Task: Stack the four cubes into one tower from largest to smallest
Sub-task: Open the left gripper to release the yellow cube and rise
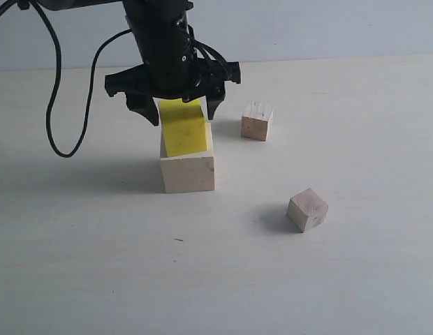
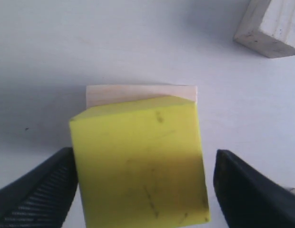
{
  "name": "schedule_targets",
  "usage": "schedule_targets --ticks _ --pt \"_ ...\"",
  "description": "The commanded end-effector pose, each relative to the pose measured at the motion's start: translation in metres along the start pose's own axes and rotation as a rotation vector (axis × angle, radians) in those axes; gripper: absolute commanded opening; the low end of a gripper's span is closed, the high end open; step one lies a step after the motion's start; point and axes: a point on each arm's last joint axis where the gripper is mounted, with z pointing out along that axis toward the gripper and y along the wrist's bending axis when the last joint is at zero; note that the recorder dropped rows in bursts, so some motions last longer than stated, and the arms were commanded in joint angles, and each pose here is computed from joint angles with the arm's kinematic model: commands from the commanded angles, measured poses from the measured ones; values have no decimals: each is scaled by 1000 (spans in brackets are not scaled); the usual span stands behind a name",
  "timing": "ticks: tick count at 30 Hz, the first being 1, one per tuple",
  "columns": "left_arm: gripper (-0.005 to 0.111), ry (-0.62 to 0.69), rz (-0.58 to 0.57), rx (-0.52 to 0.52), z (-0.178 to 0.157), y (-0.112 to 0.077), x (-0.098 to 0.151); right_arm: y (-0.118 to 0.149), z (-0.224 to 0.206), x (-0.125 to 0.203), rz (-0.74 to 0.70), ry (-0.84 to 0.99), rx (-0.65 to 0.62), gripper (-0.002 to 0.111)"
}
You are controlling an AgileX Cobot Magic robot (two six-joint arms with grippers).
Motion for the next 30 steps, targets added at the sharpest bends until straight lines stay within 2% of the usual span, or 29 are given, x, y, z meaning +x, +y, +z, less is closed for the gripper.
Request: schedule_targets --ticks 1,23,30 --pt "75 -11 11 16 0 -1 -2 0 -1 0 6 -11 4 0" --pt "75 -21 56 22 0 -2 -3 -1 -1 2 6 10 8 0" --pt "75 -22 79 16 -12 1 -2 -1 -1 2 6 10 8 0"
